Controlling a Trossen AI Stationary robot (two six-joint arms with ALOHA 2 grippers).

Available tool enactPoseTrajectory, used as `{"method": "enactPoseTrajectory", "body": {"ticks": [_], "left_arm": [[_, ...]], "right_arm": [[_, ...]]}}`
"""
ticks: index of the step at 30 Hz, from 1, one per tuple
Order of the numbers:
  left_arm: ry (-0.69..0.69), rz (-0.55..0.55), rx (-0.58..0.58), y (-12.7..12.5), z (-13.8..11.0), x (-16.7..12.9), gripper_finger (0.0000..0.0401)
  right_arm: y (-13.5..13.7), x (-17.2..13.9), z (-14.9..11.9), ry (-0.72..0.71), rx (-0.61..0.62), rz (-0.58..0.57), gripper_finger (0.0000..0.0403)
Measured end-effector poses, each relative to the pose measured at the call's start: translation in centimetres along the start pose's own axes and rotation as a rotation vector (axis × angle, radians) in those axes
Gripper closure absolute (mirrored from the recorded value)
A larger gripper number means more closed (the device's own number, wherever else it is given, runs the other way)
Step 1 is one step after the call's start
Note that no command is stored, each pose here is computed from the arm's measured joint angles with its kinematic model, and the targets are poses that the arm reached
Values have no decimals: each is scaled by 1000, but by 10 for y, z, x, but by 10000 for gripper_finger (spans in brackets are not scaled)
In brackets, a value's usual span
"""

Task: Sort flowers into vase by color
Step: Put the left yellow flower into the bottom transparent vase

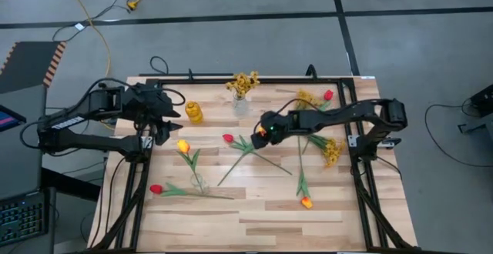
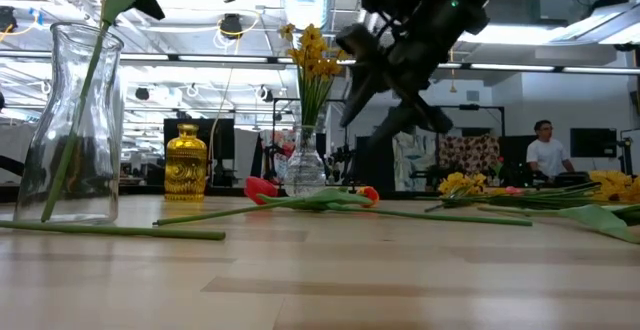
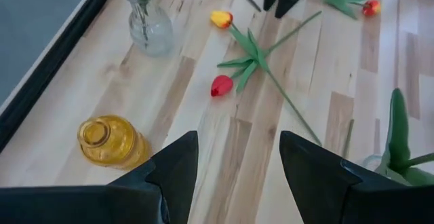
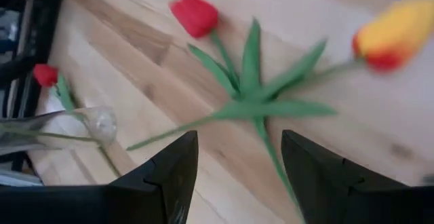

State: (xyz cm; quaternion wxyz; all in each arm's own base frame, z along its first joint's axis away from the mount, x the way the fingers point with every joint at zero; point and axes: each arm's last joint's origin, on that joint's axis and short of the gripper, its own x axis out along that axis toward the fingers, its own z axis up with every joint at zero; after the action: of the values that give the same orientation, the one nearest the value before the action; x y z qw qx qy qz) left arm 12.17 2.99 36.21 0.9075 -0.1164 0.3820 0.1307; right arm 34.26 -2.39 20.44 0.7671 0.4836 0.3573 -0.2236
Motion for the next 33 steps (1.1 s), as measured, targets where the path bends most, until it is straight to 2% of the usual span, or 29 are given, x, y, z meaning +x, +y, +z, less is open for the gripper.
{"method": "enactPoseTrajectory", "body": {"ticks": [8, 16, 23, 33], "left_arm": [[3, -2, 5, 0, -1, 2, 207], [3, -2, 39, 0, -1, 2, 207], [3, -3, 57, 0, -1, 2, 207], [4, -11, 70, 0, -1, 2, 207]], "right_arm": [[-1, 27, -17, -13, 176, -58, 163], [-9, 58, -22, -67, 270, -88, 163], [-13, 77, -22, -144, 311, -82, 163], [-14, 77, -16, -242, 325, -94, 176]]}}
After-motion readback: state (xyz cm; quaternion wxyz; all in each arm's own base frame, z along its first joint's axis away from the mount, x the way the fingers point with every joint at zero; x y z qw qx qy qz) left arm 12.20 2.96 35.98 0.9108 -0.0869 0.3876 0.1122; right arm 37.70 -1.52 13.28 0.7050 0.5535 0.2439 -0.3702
